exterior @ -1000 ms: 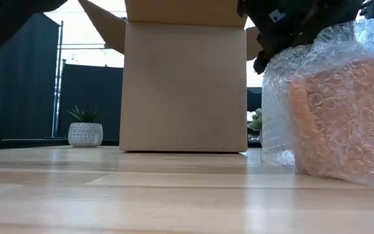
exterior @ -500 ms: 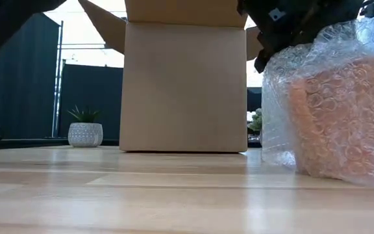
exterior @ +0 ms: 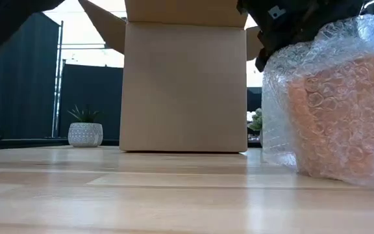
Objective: Wrap mug
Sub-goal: Wrap the pink mug with transparent bubble wrap
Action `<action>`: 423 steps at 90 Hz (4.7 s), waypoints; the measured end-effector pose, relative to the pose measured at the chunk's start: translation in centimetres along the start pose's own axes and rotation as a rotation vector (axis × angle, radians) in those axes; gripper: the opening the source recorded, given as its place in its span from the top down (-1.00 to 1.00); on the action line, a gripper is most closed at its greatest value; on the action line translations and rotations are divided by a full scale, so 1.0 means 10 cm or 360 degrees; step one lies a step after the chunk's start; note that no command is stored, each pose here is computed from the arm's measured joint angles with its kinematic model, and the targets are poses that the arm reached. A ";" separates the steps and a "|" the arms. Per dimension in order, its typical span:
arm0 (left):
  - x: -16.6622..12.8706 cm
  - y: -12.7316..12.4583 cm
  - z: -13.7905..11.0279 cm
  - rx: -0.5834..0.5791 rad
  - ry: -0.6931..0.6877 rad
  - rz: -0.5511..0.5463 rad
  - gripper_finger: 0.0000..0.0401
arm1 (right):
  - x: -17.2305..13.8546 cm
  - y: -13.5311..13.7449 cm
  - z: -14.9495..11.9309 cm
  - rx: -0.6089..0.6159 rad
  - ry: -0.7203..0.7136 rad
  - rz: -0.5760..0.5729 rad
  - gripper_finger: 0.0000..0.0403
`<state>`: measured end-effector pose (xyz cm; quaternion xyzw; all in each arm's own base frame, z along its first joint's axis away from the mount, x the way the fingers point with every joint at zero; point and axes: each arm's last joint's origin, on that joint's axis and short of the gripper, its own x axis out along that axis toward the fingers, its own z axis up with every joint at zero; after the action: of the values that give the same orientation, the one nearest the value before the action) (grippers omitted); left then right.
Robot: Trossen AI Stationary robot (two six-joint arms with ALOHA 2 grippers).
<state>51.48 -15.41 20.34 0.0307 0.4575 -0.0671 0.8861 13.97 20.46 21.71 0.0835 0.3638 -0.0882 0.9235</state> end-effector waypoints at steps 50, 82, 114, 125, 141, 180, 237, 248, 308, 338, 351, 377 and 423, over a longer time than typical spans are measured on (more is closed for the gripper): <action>0.00 0.00 0.01 -0.0004 -0.0015 0.0000 0.33 | 0.67 0.05 0.29 -0.0231 -0.0037 -0.0082 1.00; -0.08 -0.01 0.02 -0.0033 0.0023 0.0048 0.33 | 0.72 0.04 0.29 -0.0241 -0.0023 -0.0102 1.00; -0.09 -0.02 0.01 0.0018 0.0036 0.0116 0.33 | 0.72 0.04 0.28 -0.0277 -0.0011 -0.0102 1.00; -0.10 -0.03 -0.01 0.0036 0.0063 0.0114 0.33 | 0.72 0.04 0.28 -0.0282 -0.0009 -0.0099 1.00; -0.28 -0.03 0.03 0.0028 0.0074 0.0060 0.33 | 0.73 0.03 0.25 -0.0312 0.0030 -0.0099 1.00; -0.88 -0.04 0.30 0.0007 -0.0250 0.0020 0.33 | 0.73 0.03 0.25 -0.0309 0.0023 -0.0100 1.00; -0.17 -0.03 0.05 -0.0015 -0.0027 0.0153 0.33 | 0.73 0.03 0.24 -0.0311 0.0066 -0.0076 1.00; -0.12 -0.03 0.01 -0.0025 0.0022 0.0161 0.33 | 0.73 0.03 0.24 -0.0304 0.0070 -0.0066 1.00; -0.02 -0.09 0.01 0.0069 -0.0032 0.0155 0.33 | 0.41 0.13 0.61 -0.0435 0.0306 -0.0053 0.59; -0.04 -0.10 0.02 0.0071 -0.0040 0.0153 0.33 | 0.22 0.12 0.79 -0.0582 0.0433 -0.0098 0.34; -0.04 -0.10 0.02 0.0074 -0.0048 0.0151 0.33 | 0.02 0.14 0.93 -0.0596 0.0527 -0.0075 0.34; -0.06 -0.11 0.02 0.0075 -0.0042 0.0147 0.33 | -0.53 0.20 0.90 -0.0403 0.0673 -0.0142 0.34; -0.06 -0.12 0.03 0.0066 -0.0051 0.0138 0.33 | -0.08 0.26 -0.36 0.0076 0.0071 -0.0077 0.34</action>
<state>51.19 -16.52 21.01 0.0678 0.4402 -0.0385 0.8945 11.60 23.84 19.89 0.0987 0.3840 -0.1172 0.9105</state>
